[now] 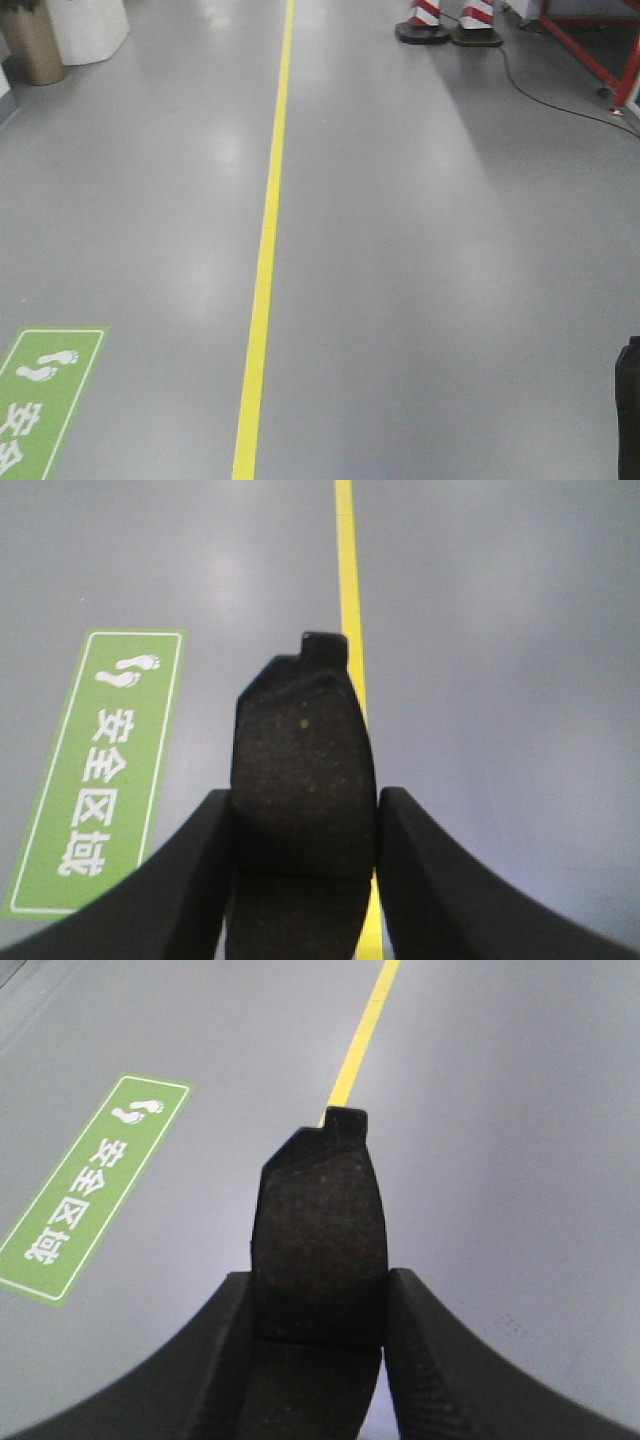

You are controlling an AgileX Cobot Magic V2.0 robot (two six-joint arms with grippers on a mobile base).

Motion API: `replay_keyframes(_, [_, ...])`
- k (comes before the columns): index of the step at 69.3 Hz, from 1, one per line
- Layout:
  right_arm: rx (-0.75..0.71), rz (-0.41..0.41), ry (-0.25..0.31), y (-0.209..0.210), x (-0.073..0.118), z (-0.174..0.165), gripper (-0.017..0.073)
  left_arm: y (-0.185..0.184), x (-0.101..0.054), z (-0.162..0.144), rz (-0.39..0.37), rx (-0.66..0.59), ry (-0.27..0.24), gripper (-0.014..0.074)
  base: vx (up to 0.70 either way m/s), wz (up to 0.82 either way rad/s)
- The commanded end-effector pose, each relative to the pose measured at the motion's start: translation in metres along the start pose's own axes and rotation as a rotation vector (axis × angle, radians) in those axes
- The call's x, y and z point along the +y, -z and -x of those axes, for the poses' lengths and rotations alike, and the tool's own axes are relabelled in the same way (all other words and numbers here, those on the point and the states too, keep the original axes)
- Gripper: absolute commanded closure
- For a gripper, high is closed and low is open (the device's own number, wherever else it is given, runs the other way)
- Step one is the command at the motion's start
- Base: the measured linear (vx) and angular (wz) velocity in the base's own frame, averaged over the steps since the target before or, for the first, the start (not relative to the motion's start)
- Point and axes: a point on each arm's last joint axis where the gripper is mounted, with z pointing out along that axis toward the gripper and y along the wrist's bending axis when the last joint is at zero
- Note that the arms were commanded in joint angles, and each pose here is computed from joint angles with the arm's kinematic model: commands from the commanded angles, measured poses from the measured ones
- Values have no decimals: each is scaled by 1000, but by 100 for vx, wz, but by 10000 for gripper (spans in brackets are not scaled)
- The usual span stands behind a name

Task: Move and align brake pads A on conveyor
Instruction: 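Drive along the yellow floor line past the striped cones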

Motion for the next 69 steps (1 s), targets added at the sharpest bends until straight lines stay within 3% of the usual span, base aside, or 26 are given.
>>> replay_keyframes(1, [-98,6,3,5,1,13,571,5,-1,12,-13,-96,-1,600,-7,34])
replay_keyframes(38, [-98,6,3,5,1,13,571,5,-1,12,-13,-96,-1,600,4,15])
replay_keyframes(69, [-98,6,3,5,1,13,571,5,-1,12,-13,-96,-1,600,25,16])
